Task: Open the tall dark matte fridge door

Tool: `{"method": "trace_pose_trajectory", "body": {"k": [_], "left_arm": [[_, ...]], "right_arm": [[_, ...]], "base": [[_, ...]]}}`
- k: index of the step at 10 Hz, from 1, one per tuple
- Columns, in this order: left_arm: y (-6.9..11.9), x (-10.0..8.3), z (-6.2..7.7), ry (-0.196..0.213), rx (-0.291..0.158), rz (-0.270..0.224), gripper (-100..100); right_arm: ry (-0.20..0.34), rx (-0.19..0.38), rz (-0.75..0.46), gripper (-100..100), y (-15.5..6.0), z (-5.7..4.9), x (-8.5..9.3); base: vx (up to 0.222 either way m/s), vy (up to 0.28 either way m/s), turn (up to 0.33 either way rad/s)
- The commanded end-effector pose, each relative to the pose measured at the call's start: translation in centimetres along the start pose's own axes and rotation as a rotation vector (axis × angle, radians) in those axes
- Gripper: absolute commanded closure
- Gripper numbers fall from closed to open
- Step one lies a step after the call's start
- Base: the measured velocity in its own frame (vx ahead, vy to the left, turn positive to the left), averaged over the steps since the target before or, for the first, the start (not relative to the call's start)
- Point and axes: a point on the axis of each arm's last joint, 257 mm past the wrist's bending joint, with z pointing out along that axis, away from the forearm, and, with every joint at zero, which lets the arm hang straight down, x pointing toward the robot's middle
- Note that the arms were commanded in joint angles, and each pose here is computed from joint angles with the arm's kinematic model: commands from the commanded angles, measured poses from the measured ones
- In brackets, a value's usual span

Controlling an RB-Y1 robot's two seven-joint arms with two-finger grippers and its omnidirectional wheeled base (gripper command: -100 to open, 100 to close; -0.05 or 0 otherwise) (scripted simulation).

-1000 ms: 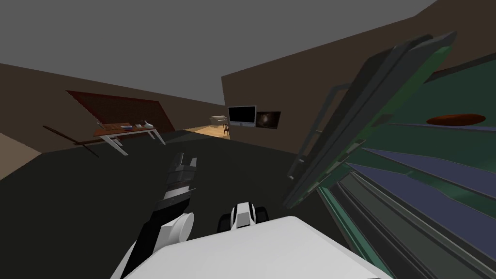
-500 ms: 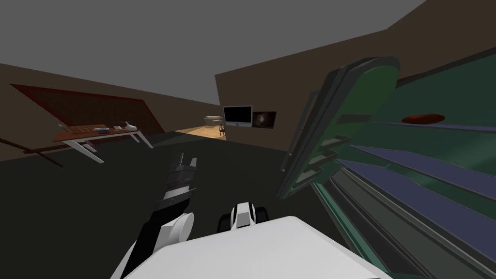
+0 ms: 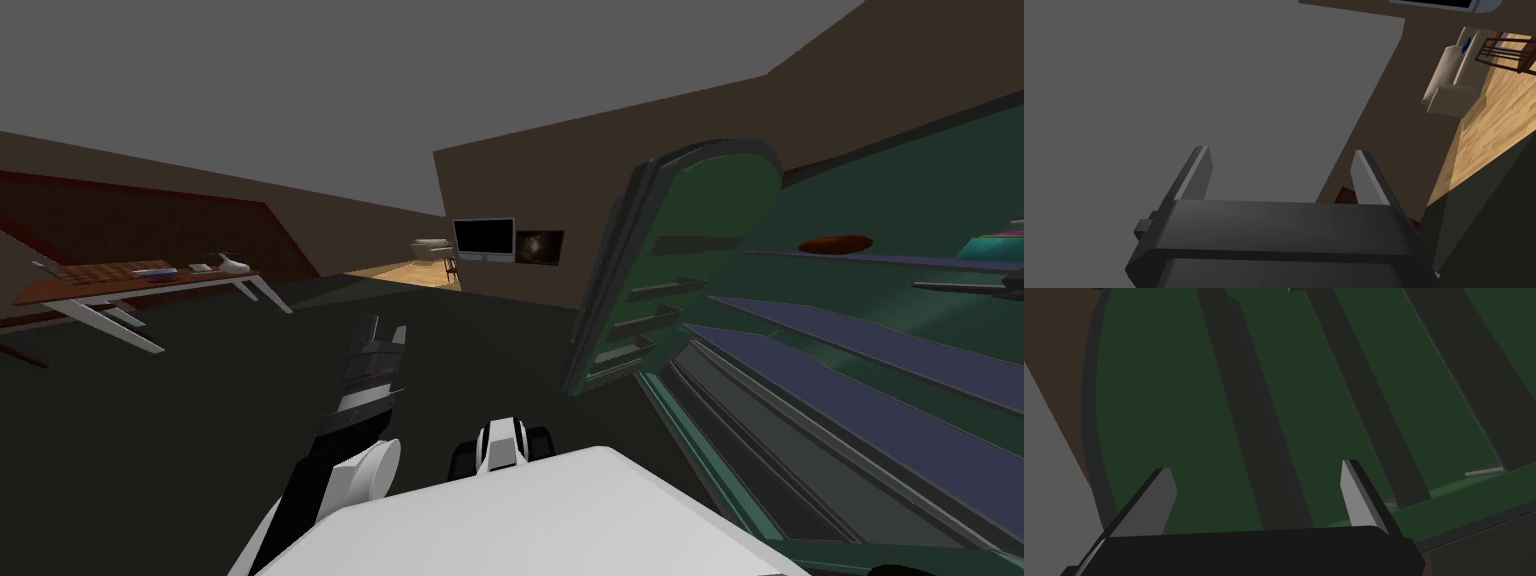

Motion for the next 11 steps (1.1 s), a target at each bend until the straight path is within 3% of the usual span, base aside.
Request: {"method": "trace_pose_trajectory", "body": {"k": [1, 3, 4, 5, 6, 7, 8, 9, 10, 11], "left_arm": [[0.0, 0.0, 0.0, 0.000, 0.000, 0.000, 0], [0.0, 0.0, 0.0, 0.000, 0.000, 0.000, 0], [0.0, 0.0, 0.0, 0.000, 0.000, 0.000, 0], [0.0, 0.0, 0.0, 0.000, 0.000, 0.000, 0], [0.0, 0.0, 0.0, 0.000, 0.000, 0.000, 0], [0.0, 0.0, 0.0, 0.000, 0.000, 0.000, 0], [0.0, 0.0, 0.0, 0.000, 0.000, 0.000, 0], [0.0, 0.0, 0.0, 0.000, 0.000, 0.000, 0], [0.0, 0.0, 0.0, 0.000, 0.000, 0.000, 0], [0.0, 0.0, 0.0, 0.000, 0.000, 0.000, 0]], "right_arm": [[-0.038, -0.024, -0.005, -100, 1.0, 2.2, -1.6], [-0.054, -0.007, 0.007, -100, 0.5, 2.2, -2.0], [-0.071, -0.030, -0.005, -100, 1.3, 3.6, -3.0], [-0.083, -0.015, 0.005, -100, 0.9, 3.6, -3.4], [-0.095, -0.041, -0.013, -100, 1.7, 4.9, -4.4], [-0.112, -0.022, 0.000, -100, 1.1, 4.9, -4.9], [-0.125, -0.045, -0.019, -100, 1.7, 6.1, -6.0], [-0.140, -0.027, -0.007, -100, 1.2, 6.1, -6.4], [-0.149, -0.051, -0.030, -100, 1.8, 7.2, -7.5], [-0.167, -0.029, -0.016, -100, 1.0, 7.1, -8.1]], "base": [[0.050, 0.025, -0.139], [0.036, 0.009, -0.042], [0.033, 0.004, -0.157], [0.037, 0.019, -0.084], [0.050, 0.033, -0.156], [0.042, 0.029, -0.074], [0.054, 0.025, -0.116], [0.045, 0.018, -0.084], [0.050, 0.030, -0.158], [0.045, 0.028, -0.081]]}}
